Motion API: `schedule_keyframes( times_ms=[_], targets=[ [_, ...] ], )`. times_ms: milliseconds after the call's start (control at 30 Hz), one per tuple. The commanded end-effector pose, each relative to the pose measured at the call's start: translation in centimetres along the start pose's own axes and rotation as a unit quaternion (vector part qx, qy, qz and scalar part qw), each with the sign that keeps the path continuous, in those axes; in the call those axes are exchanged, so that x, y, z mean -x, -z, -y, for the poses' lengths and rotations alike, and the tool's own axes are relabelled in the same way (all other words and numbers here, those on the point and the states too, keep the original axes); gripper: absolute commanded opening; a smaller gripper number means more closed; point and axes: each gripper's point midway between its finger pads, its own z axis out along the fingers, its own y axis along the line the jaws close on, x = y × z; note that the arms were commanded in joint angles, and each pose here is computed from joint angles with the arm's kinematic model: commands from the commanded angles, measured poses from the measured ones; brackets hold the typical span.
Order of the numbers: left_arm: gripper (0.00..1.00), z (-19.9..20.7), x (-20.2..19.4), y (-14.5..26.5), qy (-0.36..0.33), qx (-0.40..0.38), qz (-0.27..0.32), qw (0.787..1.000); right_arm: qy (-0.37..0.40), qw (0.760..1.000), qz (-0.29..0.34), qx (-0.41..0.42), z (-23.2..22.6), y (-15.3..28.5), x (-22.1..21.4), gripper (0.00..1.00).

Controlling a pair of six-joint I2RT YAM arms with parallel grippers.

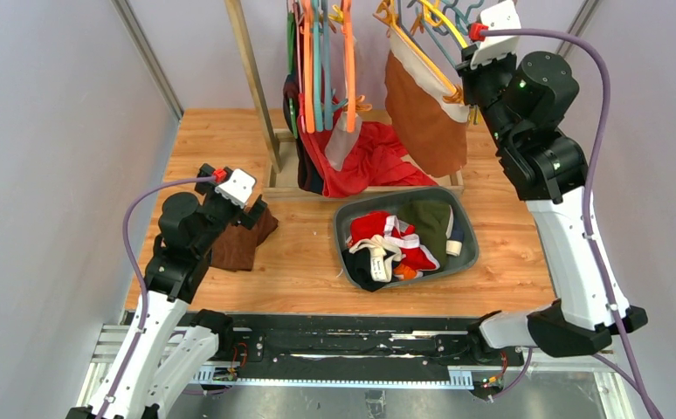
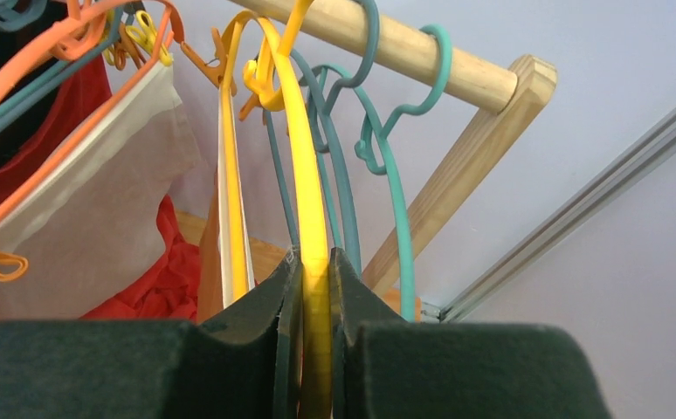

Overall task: Remove the underwear clipped to the hanger
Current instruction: Pick up the hanger from the clothesline.

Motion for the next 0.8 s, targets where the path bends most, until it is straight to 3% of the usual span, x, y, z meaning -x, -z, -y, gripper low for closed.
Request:
schedule_keyframes(
  times_ms=[0, 533, 767],
  targets=[
    [0.98, 0.0, 0.4, 0.2, -0.006, -0.001, 0.014, 1.0, -0.01, 0.999, 0.045, -0.026, 2.0, 2.4, 2.1, 0.01],
    [0.98, 2.0, 1.2, 0.7, -0.035, -0.058, 0.046, 0.997, 0.021, 0.999, 0.016, 0.035, 1.0, 12.1, -3.9, 0.01],
    [0.98, 5.5, 1.7, 2.0, -0.094, -0.164, 0.073, 0.979, 0.04, 0.994, 0.043, 0.088, 0.3, 16.9, -4.3, 0.01]
  ],
)
